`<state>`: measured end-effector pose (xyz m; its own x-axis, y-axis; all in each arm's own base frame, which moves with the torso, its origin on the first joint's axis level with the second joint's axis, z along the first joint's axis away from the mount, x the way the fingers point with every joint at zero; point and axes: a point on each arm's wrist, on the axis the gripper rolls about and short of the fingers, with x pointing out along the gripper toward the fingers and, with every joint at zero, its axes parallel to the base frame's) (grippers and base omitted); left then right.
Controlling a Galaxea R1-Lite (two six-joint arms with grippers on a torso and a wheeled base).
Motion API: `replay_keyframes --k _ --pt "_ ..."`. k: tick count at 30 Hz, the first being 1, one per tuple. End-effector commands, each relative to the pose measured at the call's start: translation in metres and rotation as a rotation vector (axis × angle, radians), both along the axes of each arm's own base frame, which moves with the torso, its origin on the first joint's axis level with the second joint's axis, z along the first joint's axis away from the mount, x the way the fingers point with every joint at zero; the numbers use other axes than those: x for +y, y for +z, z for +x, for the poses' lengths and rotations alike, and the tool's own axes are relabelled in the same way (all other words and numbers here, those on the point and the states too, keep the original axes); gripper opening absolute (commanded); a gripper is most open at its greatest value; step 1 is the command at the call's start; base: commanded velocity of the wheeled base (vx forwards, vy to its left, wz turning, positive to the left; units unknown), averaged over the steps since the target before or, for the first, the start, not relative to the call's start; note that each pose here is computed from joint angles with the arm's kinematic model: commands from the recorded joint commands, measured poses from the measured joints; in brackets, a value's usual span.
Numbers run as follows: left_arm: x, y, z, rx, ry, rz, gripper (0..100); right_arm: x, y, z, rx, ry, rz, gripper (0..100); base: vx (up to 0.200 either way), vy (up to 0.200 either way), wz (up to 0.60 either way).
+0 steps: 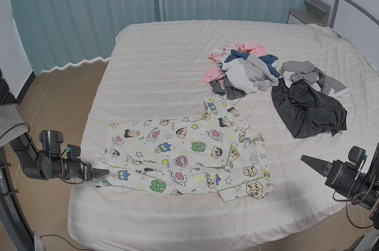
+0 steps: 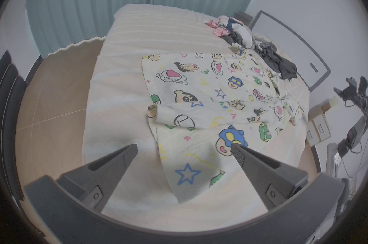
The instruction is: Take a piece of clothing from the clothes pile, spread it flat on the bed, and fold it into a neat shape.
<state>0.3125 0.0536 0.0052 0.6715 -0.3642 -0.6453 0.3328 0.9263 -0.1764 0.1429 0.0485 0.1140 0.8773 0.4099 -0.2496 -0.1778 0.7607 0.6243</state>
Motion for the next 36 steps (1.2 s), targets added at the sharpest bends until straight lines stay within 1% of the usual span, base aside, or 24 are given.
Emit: replay_keyframes --k 1,5,11,18,25,26,36 --pt "0.001 -0.013 0.012 0.019 -0.008 0.003 100 0.004 -0.003 -0.004 0.017 0.048 0.001 100 0.0 0.0 0.0" --pt "-0.001 -0.017 0.015 0.022 -0.009 0.011 100 0.008 -0.003 -0.006 0.016 0.078 0.001 100 0.0 0.0 0.0" --pt "-0.003 -0.018 0.017 0.022 -0.018 0.008 100 0.008 -0.004 -0.006 0.021 0.081 0.001 100 0.0 0.0 0.0" --pt "-0.008 -0.022 0.018 0.037 -0.024 -0.01 100 0.008 -0.004 -0.006 0.023 0.079 0.002 100 0.0 0.0 0.0" --pt "-0.013 -0.024 0.018 0.062 -0.002 -0.052 100 0.009 -0.006 -0.005 0.038 0.078 -0.002 100 0.0 0.0 0.0" --pt "-0.013 -0.026 0.018 0.069 -0.002 -0.057 0 0.009 -0.006 -0.005 0.038 0.078 -0.002 100 0.0 0.0 0.0" --pt "-0.014 -0.026 0.013 0.063 0.035 -0.087 0 0.009 -0.008 -0.004 0.046 0.079 -0.002 100 0.0 0.0 0.0"
